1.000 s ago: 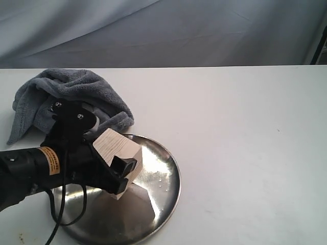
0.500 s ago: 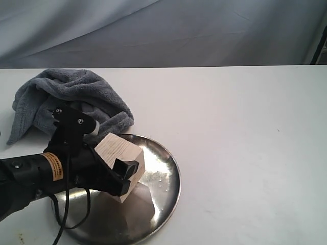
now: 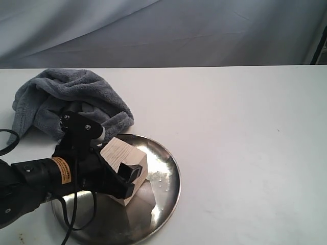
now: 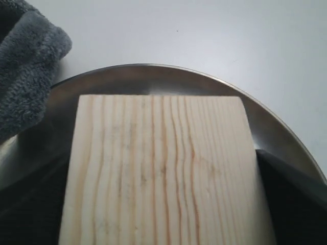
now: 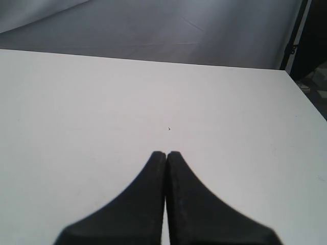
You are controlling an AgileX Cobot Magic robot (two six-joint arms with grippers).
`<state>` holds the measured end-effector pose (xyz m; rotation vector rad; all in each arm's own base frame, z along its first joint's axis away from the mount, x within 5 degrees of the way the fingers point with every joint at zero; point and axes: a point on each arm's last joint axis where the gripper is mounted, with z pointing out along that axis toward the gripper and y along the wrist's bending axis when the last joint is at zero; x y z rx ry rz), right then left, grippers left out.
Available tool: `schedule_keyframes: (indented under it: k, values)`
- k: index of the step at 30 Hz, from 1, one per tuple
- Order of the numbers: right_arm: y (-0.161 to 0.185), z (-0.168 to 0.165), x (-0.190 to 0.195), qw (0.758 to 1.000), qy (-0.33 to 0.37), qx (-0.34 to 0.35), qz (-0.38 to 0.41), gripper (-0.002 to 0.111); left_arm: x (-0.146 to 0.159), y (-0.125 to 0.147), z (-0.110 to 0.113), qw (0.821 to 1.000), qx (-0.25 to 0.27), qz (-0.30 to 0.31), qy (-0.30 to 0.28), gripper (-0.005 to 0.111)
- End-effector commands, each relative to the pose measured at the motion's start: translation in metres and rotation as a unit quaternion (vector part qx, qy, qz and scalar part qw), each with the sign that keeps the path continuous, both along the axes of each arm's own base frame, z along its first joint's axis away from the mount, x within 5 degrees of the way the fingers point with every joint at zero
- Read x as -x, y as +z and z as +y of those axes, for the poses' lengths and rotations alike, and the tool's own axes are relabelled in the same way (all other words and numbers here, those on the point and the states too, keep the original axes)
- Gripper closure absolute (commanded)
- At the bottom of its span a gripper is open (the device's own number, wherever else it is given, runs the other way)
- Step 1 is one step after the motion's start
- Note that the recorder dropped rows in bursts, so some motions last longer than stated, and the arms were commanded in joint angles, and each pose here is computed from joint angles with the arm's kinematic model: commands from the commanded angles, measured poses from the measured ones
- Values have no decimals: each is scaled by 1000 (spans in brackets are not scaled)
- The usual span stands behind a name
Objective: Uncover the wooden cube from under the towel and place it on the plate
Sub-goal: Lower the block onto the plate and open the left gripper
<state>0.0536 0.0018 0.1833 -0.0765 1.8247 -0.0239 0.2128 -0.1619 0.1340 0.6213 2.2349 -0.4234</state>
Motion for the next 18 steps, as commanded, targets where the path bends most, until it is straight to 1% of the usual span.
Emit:
schedule_keyframes:
  k: [1,8,14,16,17,18]
  values:
    - [-1,0,0,1000,1,-2,-1,108,-3,6,-2,1000,20,-23,1,107]
    - [-1,0,0,1000,1,-2,-1,108,-1,2,0,1000,4,-4,2,106]
    - [-1,0,0,1000,1,-2,-1,108,-1,3,-1,1000,8,-9,2,105]
    - [-1,0,0,1000,1,-2,-1,108,-1,2,0,1000,6,-6,2,93]
    - [-1,0,0,1000,1,-2,-1,108,-1,2,0,1000,6,-6,2,76]
    - [-1,0,0,1000,1,-2,-1,108,-1,3,-1,1000,8,-8,2,67]
